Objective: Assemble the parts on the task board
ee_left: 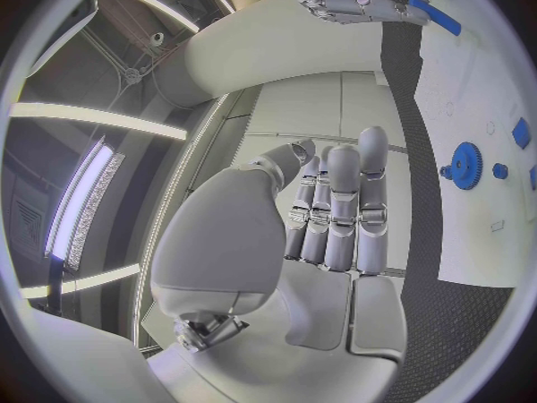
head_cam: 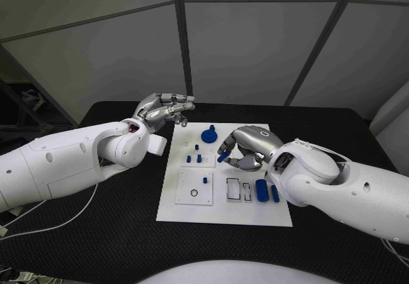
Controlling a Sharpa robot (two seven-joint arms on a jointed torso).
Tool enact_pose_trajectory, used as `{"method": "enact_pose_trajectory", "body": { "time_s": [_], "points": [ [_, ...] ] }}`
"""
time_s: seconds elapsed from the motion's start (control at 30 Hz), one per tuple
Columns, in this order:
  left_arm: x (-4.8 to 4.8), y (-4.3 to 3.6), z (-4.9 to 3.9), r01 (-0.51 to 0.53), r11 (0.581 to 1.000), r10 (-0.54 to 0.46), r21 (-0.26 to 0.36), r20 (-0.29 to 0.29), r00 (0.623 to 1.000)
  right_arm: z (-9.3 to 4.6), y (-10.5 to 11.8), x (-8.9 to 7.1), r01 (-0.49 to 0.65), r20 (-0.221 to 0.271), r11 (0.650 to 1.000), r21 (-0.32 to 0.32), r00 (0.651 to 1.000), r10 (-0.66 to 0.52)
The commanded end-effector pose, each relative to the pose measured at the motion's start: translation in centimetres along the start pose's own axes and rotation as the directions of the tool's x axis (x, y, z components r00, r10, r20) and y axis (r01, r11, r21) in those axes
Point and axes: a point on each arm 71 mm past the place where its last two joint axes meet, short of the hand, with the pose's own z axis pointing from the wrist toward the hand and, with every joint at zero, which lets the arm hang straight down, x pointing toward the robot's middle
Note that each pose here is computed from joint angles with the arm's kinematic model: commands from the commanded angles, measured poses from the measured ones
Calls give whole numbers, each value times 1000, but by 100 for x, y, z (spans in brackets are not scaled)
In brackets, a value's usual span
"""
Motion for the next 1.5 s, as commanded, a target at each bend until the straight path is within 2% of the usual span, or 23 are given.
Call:
{"method": "enact_pose_trajectory", "body": {
  "time_s": [0.03,0.23,0.47,0.6,0.93,1.5],
  "points": [
    [16,-7,10,5,1000,-5,1,-9,1000,34,146,44,-54,-14,996,-68,998,54],
    [45,-3,24,8,1000,-8,1,-16,1000,80,363,254,-108,-82,986,-126,992,98],
    [73,1,35,10,1000,-10,1,-21,1000,105,476,510,-157,-150,977,-143,979,135],
    [79,3,39,11,1000,-11,0,-23,1000,127,492,592,-165,-170,976,-143,976,140],
    [88,6,45,12,1000,-12,-1,-26,1000,171,470,702,-141,-198,982,-123,973,115],
    [80,5,39,12,1000,-12,-3,-25,1000,194,415,768,-58,-242,996,-74,970,38]
  ]
}}
